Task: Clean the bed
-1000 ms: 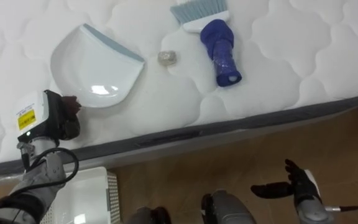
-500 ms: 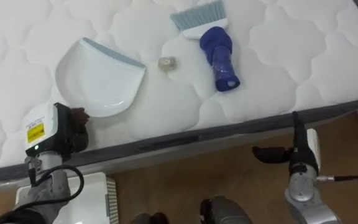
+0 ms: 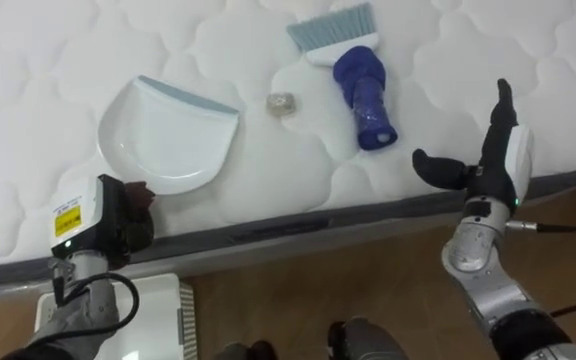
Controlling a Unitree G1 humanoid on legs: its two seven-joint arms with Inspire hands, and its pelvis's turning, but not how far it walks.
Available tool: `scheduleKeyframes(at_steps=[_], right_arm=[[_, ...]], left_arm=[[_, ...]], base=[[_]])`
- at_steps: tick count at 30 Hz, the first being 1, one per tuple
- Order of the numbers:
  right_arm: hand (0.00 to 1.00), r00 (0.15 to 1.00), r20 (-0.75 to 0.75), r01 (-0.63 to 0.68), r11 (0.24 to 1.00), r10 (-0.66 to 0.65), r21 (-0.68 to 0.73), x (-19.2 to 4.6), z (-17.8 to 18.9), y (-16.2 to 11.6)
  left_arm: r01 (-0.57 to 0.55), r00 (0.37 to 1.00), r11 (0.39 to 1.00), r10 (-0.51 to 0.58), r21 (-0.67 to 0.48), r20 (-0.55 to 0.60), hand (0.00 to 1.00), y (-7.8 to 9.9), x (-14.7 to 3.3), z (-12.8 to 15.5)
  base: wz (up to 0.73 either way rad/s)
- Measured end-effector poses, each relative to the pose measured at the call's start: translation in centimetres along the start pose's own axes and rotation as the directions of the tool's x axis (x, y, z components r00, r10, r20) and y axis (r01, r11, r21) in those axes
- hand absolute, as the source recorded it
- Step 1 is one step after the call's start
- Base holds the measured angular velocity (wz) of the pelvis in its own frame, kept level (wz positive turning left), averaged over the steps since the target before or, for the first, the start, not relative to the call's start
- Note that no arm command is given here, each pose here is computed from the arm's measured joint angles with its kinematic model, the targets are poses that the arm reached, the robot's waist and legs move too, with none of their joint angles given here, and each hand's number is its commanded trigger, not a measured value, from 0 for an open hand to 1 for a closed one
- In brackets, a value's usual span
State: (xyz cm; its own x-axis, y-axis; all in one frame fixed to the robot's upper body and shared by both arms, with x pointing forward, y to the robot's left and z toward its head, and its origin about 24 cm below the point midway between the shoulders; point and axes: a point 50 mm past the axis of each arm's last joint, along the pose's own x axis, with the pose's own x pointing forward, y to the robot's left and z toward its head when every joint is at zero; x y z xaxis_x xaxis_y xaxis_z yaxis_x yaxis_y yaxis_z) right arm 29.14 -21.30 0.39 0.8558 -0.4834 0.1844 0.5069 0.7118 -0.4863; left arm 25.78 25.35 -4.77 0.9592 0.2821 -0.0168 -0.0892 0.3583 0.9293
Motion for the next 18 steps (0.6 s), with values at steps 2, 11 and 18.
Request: scheduleKeyframes(at_steps=[2,11,18], right_arm=[[0.0,1.0,0.004,-0.003,1.0,0.003,-0.002,-0.1,0.0,0.1],[0.0,0.999,0.042,-0.015,0.996,0.011,0.085,1.3,2.1,0.5],[0.0,0.993,-0.039,-0.104,0.979,0.113,0.175,2.4,2.0,1.1]], left_arm=[[0.004,1.0,1.0,-0.004,0.0,0.001,1.0,0.0,0.0,0.0],[0.031,0.999,0.999,-0.031,-0.013,0.042,1.0,0.6,1.3,1.1],[0.077,0.994,0.996,-0.074,-0.036,0.079,1.0,0.8,2.2,2.3]], base=[[0.0],[0.01],[0.09]])
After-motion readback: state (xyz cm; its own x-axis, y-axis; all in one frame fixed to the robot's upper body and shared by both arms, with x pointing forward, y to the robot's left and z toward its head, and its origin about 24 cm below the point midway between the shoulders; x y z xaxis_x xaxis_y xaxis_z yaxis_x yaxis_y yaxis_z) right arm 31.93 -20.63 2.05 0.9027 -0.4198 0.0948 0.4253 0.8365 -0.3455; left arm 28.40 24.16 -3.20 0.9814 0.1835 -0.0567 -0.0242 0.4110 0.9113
